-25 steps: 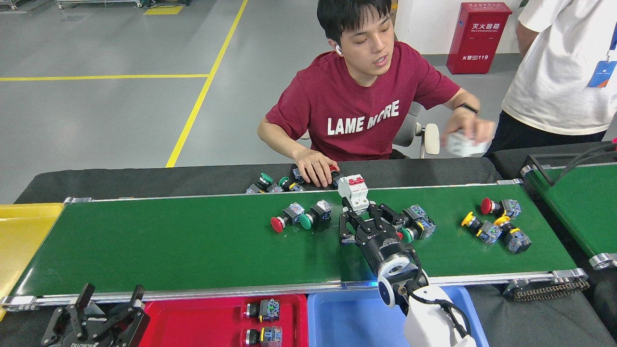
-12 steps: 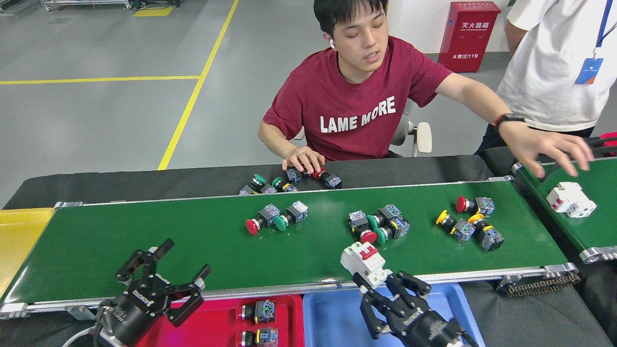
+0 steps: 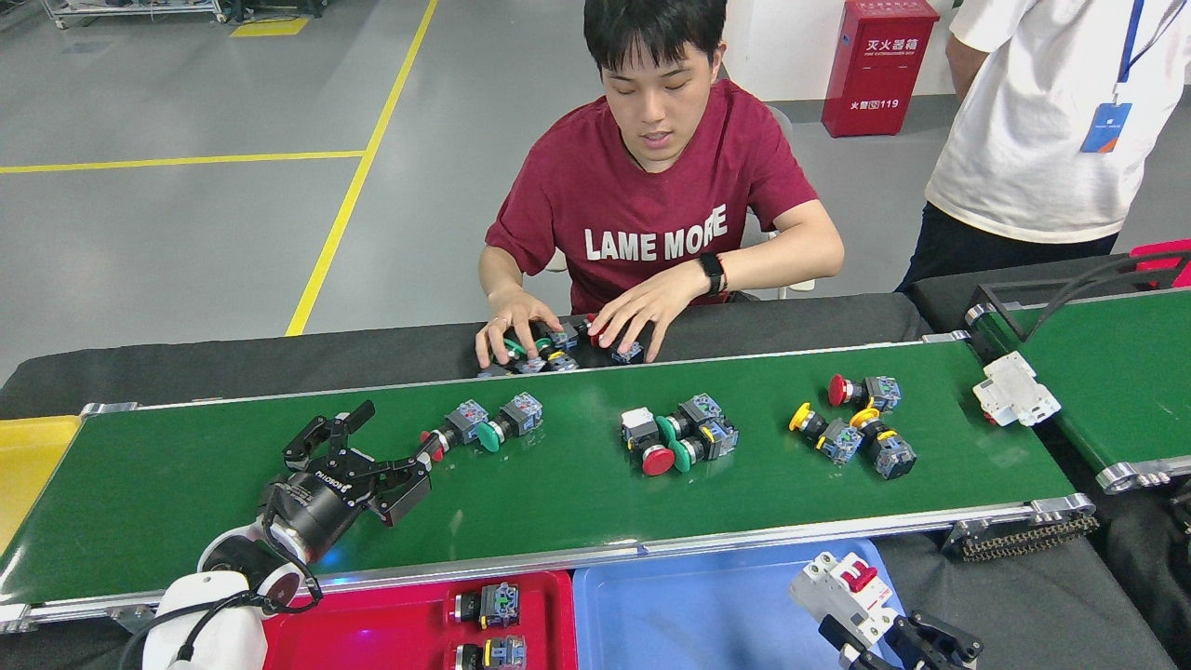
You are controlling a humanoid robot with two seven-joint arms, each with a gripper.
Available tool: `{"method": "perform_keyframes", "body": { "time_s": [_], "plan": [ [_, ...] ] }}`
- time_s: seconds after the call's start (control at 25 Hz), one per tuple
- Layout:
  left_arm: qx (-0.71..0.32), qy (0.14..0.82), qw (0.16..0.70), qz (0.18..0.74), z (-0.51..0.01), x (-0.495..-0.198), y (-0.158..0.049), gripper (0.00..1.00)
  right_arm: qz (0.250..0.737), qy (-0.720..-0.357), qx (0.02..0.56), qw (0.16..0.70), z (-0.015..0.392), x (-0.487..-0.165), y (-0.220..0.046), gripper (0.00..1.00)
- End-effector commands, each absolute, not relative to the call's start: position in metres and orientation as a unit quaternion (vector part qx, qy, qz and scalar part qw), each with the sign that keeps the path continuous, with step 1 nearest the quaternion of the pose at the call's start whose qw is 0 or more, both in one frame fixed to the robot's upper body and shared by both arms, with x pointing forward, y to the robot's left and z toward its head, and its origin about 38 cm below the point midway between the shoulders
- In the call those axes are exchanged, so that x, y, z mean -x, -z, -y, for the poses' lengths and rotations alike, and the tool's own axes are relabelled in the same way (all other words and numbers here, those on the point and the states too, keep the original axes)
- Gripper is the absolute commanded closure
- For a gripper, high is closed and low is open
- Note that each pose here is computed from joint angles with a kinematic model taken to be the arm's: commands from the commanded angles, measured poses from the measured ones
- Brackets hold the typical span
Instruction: Pick switch part from conveyor to tray
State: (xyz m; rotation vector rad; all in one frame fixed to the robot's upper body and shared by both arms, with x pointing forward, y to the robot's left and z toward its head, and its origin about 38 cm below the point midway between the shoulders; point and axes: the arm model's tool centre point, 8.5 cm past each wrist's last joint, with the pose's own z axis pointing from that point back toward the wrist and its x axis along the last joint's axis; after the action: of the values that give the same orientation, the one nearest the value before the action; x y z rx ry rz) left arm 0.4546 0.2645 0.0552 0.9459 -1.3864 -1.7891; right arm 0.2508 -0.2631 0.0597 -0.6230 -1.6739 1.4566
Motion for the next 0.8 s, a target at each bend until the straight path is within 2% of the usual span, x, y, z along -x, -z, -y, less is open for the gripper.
{"method": "perform_keyframes", "body": {
  "time_s": [0.0, 0.16, 0.24, 0.32, 0.44, 0.6, 0.68, 0.76],
  "plan": [
    [-0.386, 0.681, 0.322, 0.533, -0.265, -0.462, -0.065, 0.00, 0.665, -0.571, 0.261, 0.405, 0.269, -0.255, -0.067, 0.02],
    [-0.380, 0.695, 0.328, 0.515, -0.265, -0.462, -0.051, 0.00, 0.673, -0.562, 0.267, 0.399, 0.267, -0.263, -0.074, 0.02],
    [-0.376, 0.696, 0.340, 0.509, -0.266, -0.470, -0.047, 0.00, 0.680, -0.550, 0.283, 0.394, 0.267, -0.280, -0.085, 0.02],
    [-0.379, 0.692, 0.361, 0.497, -0.271, -0.478, -0.042, 0.00, 0.673, -0.521, 0.315, 0.419, 0.268, -0.306, -0.098, 0.02],
    [-0.374, 0.699, 0.355, 0.495, -0.267, -0.485, -0.040, 0.00, 0.647, -0.490, 0.357, 0.463, 0.278, -0.346, -0.108, 0.02],
    [-0.373, 0.702, 0.349, 0.497, -0.264, -0.485, -0.039, 0.00, 0.598, -0.483, 0.386, 0.511, 0.277, -0.378, -0.095, 0.03],
    [-0.374, 0.701, 0.350, 0.497, -0.263, -0.485, -0.039, 0.03, 0.586, -0.474, 0.393, 0.527, 0.277, -0.381, -0.087, 0.03],
    [-0.378, 0.697, 0.354, 0.495, -0.264, -0.486, -0.039, 0.15, 0.587, -0.466, 0.403, 0.525, 0.278, -0.377, -0.081, 0.03]
  ]
}}
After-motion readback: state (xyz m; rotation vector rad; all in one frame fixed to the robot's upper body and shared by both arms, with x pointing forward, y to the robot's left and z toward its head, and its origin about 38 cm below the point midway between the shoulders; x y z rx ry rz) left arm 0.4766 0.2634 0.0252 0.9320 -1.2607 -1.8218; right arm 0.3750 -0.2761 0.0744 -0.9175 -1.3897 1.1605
